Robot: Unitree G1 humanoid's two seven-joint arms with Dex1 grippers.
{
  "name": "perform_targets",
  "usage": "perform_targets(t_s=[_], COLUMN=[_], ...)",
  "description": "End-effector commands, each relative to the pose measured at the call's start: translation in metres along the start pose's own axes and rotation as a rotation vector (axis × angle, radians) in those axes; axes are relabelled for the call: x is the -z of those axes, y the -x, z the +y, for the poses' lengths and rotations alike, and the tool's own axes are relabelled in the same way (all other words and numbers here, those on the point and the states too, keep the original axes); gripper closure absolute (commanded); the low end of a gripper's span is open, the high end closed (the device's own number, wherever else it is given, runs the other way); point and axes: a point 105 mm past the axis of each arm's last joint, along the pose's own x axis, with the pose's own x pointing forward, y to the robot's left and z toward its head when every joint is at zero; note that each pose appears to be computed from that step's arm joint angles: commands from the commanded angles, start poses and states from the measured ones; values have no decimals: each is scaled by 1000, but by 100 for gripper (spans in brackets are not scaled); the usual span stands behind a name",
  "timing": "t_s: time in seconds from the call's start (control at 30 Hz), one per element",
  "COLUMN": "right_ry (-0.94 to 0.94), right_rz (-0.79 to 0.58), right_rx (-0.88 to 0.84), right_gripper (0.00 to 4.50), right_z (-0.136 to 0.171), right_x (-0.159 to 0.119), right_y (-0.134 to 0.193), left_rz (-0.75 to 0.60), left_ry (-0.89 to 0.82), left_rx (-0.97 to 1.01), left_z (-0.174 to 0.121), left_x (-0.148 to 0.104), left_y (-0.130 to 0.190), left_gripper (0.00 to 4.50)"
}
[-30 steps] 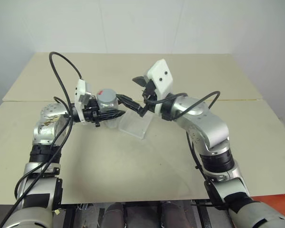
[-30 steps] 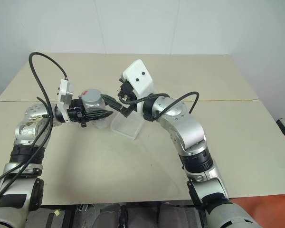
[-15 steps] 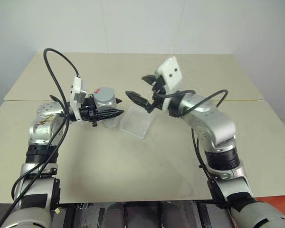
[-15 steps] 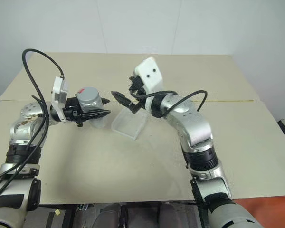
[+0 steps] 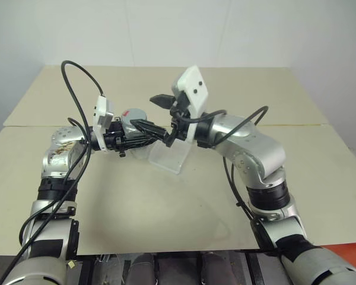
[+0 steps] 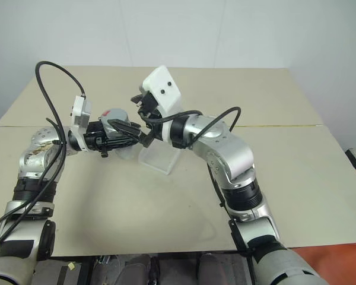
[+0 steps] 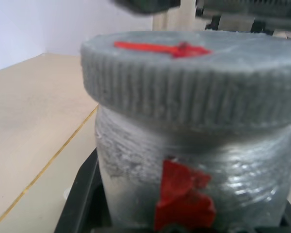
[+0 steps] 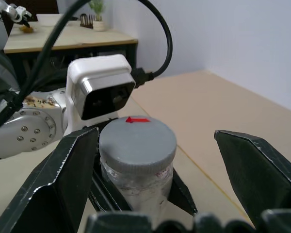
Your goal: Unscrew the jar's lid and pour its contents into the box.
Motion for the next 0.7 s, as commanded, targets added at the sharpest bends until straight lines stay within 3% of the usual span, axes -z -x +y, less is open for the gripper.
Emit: perform_targets(t_s=[0.03,0.7], right_ry=[60,63], right_rz=[-62,-57], right_rx=[-14,-72], right_gripper=[5,5], right_z=[6,15], right_x=[-20,-16], right_y=[-6,-27], left_rz=[-8,-1], left_ry=[-53,-52], left_rx=[7,10], left_z=[1,-4], left_x=[-13,-12], left_y=[1,5], left_gripper=[256,256])
